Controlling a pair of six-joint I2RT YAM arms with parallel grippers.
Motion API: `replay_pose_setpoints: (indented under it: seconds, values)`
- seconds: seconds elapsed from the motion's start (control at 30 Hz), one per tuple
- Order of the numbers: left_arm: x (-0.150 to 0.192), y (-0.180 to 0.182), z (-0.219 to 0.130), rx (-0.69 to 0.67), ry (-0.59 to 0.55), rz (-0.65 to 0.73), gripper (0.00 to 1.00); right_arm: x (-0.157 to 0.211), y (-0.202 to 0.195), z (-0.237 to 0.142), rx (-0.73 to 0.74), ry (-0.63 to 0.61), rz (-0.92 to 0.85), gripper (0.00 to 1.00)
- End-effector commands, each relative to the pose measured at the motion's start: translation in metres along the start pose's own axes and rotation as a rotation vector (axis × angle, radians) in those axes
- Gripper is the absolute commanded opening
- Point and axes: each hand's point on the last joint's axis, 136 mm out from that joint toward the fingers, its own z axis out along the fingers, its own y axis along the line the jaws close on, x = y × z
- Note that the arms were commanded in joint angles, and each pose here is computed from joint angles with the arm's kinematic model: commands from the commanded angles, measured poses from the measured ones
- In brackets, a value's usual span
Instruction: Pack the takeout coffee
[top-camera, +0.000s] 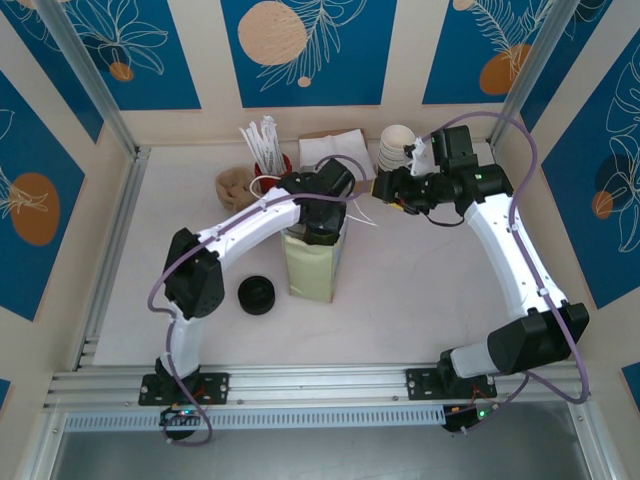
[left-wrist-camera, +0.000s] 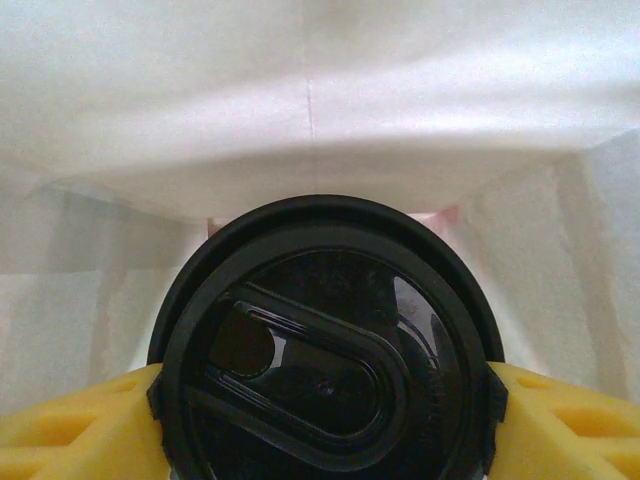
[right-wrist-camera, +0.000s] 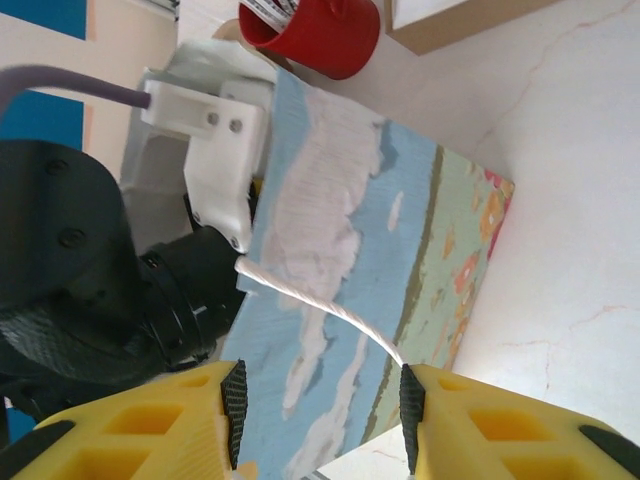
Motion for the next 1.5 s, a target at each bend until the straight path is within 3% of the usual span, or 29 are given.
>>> replay_pose_setpoints:
  seconds: [0.0, 0.93, 1.1, 1.47]
  values:
    - [0.012, 0.002, 0.013, 0.0, 0.083, -0.029, 0.71, 0.002, -0.003, -0.007, 0.0, -0.02, 0.031, 0.47]
    - [0.039, -0.002, 0.064, -0.006, 0.201, -0.012, 0.7, 0.016, 0.01, 0.005, -0.021, 0.03, -0.005, 0.47]
    - [0.036, -0.002, 0.061, 0.004, 0.193, -0.017, 0.71, 0.014, 0.016, 0.008, -0.034, 0.035, -0.011, 0.47]
    - [-0.005, -0.004, 0.02, 0.079, 0.095, -0.086, 0.86, -0.004, 0.037, 0.026, -0.085, 0.049, -0.029, 0.5]
